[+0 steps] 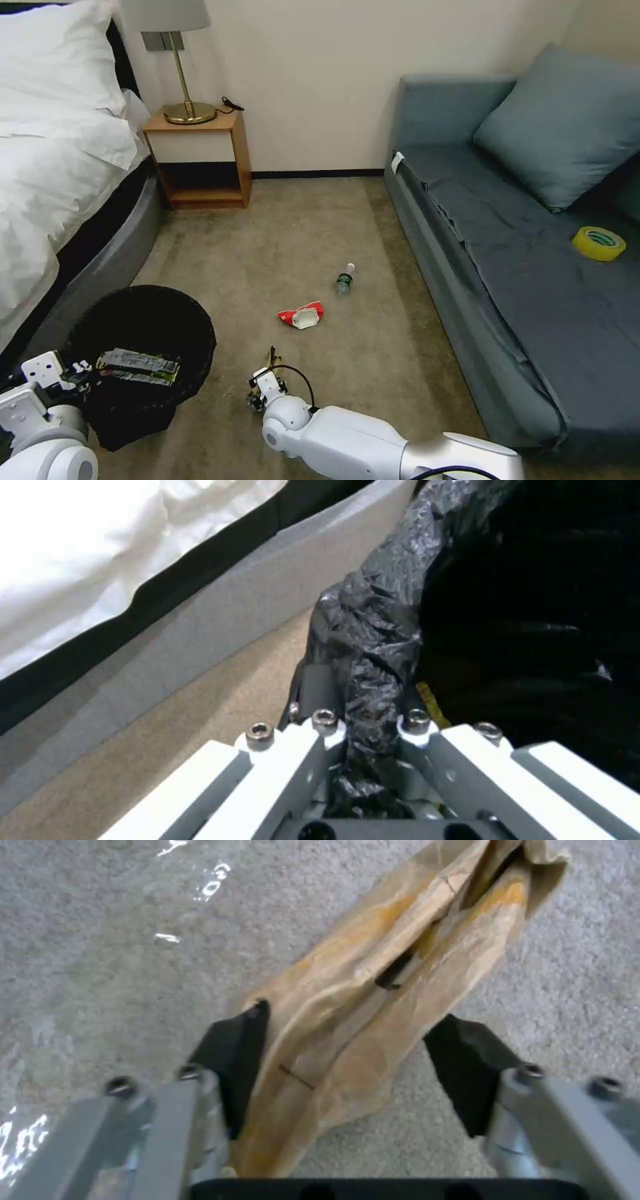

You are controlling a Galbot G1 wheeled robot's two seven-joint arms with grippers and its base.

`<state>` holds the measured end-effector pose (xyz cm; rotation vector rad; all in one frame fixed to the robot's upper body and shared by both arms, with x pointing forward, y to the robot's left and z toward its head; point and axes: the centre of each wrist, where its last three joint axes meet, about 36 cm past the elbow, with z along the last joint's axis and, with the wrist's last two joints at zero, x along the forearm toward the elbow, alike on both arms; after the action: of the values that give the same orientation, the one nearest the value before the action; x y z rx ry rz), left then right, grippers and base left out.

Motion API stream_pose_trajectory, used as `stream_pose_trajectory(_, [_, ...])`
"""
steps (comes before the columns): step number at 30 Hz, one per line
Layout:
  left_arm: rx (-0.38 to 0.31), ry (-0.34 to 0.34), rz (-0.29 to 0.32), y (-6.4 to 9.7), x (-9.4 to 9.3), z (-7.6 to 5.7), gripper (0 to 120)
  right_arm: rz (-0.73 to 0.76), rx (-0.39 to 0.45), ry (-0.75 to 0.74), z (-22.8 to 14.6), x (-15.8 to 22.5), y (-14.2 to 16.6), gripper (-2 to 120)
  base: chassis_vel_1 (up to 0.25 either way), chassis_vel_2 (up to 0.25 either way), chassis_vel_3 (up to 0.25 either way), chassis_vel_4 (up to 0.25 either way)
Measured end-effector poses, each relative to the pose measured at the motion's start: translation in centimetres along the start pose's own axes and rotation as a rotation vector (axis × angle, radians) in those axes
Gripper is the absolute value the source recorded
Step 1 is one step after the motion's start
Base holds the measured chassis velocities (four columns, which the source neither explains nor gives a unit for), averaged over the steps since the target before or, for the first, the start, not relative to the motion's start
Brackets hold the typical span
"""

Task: Pick up the trash bin, then pick up the garbage on the floor and place it into the trash bin.

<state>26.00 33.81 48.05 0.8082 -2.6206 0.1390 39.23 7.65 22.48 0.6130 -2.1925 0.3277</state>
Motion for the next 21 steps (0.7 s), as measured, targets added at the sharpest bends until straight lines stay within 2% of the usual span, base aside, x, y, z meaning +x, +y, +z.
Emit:
stream_pose_trajectory(2, [0.0, 0.001, 0.001, 0.0, 0.0, 0.0, 2, -0.002, -0.001, -0.003, 0.0, 0.0, -0.1, 53, 0.0, 0.0, 0.0, 0.0])
stream_pose_trajectory(6, [0.0, 0.003, 0.001, -0.1, -0.2, 0.1, 2, -0.008, -0.004, -0.017, 0.2, 0.0, -0.5, 35, 0.0, 0.0, 0.0, 0.0])
stream_pose_trajectory(11, [-0.001, 0.003, 0.001, -0.1, -0.2, 0.1, 2, -0.008, -0.004, -0.025, 0.3, 0.1, -1.0, 22, 0.0, 0.0, 0.0, 0.0])
stream_pose_trajectory(14, [0.001, 0.002, 0.005, -0.2, -0.3, 0.1, 2, -0.005, -0.004, -0.035, 0.3, 0.3, -1.6, 7, 0.0, 0.0, 0.0, 0.0])
stream_pose_trajectory(21, [-0.002, 0.002, 0.006, -0.2, -0.4, 0.1, 2, -0.006, -0.014, -0.077, -0.6, 1.3, -2.7, 4, 0.0, 0.0, 0.0, 0.0])
